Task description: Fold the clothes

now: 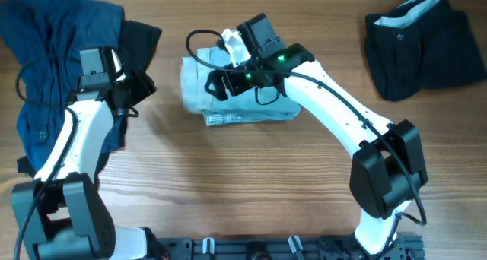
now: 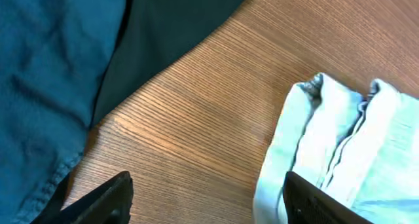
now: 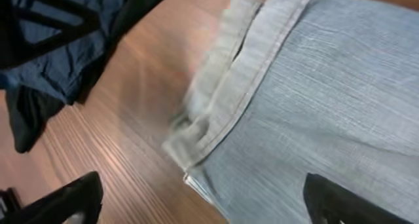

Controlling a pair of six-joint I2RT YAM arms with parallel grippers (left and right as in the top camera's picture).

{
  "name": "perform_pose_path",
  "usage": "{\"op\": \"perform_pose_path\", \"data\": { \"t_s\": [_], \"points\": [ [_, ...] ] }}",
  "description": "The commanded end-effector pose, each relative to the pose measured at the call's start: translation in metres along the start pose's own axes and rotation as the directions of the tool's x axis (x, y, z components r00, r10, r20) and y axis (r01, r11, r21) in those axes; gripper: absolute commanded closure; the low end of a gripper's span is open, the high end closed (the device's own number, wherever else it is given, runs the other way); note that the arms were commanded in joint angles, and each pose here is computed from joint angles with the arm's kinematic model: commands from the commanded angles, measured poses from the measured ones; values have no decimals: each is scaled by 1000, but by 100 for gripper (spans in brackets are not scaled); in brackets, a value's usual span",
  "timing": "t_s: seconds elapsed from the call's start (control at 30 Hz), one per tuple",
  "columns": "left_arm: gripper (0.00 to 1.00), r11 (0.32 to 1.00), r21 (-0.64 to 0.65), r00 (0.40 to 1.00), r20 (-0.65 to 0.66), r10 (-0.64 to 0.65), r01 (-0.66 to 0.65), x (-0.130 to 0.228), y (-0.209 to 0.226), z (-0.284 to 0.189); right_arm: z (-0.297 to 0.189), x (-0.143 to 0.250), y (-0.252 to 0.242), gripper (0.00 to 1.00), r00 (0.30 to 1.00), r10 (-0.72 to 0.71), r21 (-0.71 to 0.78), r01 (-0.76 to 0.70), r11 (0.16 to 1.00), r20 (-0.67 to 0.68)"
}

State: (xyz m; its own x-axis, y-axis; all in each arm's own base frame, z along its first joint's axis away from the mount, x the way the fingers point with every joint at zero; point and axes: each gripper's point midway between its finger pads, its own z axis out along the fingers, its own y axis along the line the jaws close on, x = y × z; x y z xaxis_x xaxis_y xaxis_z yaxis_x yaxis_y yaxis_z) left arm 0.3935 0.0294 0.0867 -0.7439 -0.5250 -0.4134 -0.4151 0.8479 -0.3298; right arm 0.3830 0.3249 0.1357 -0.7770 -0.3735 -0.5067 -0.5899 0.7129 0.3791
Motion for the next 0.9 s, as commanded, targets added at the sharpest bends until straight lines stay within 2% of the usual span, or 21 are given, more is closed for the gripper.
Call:
{"op": "perform_pose_path", "data": {
  "t_s": [0.0,0.07,0.1,0.17,0.23,0.3,0.4,0.5,0.73,0.83,0.87],
  "points": [
    [27,999,46,1000,4,29,-30,0,-9,-6,-3,-1,14,0,998,-67,-59,67,996,5],
    [28,996,82,999,-14,44,-43,6,-20,-5,-12,-4,2,1,998,-56,-13,57,998,17],
    [28,994,92,998,-21,57,-55,9,-26,-5,-21,-6,-13,1,1000,-6,36,6,999,24],
    [28,980,120,986,-31,163,-158,22,-46,-3,-44,7,-55,1,975,222,141,-221,965,12],
    [27,968,130,975,-31,220,-214,29,-57,-2,-61,36,-95,0,874,487,248,-469,848,-10],
    [27,964,139,972,-27,232,-226,31,-63,-2,-72,63,-120,0,804,593,300,-556,775,-42],
    [27,954,155,964,-33,264,-256,37,-71,-1,-69,104,-142,0,720,689,349,-628,696,-78],
    [27,946,160,956,-35,290,-281,41,-75,0,-62,124,-143,1,644,761,374,-688,622,-81],
    [27,946,162,957,-32,290,-281,40,-75,0,-37,140,-133,5,601,791,299,-739,604,-113],
    [27,946,162,957,-32,290,-281,40,-75,0,-20,162,-127,27,585,796,255,-755,604,-154],
    [27,946,162,957,-32,290,-281,40,-75,0,-16,166,-129,39,589,795,252,-754,606,-149]
  ]
}}
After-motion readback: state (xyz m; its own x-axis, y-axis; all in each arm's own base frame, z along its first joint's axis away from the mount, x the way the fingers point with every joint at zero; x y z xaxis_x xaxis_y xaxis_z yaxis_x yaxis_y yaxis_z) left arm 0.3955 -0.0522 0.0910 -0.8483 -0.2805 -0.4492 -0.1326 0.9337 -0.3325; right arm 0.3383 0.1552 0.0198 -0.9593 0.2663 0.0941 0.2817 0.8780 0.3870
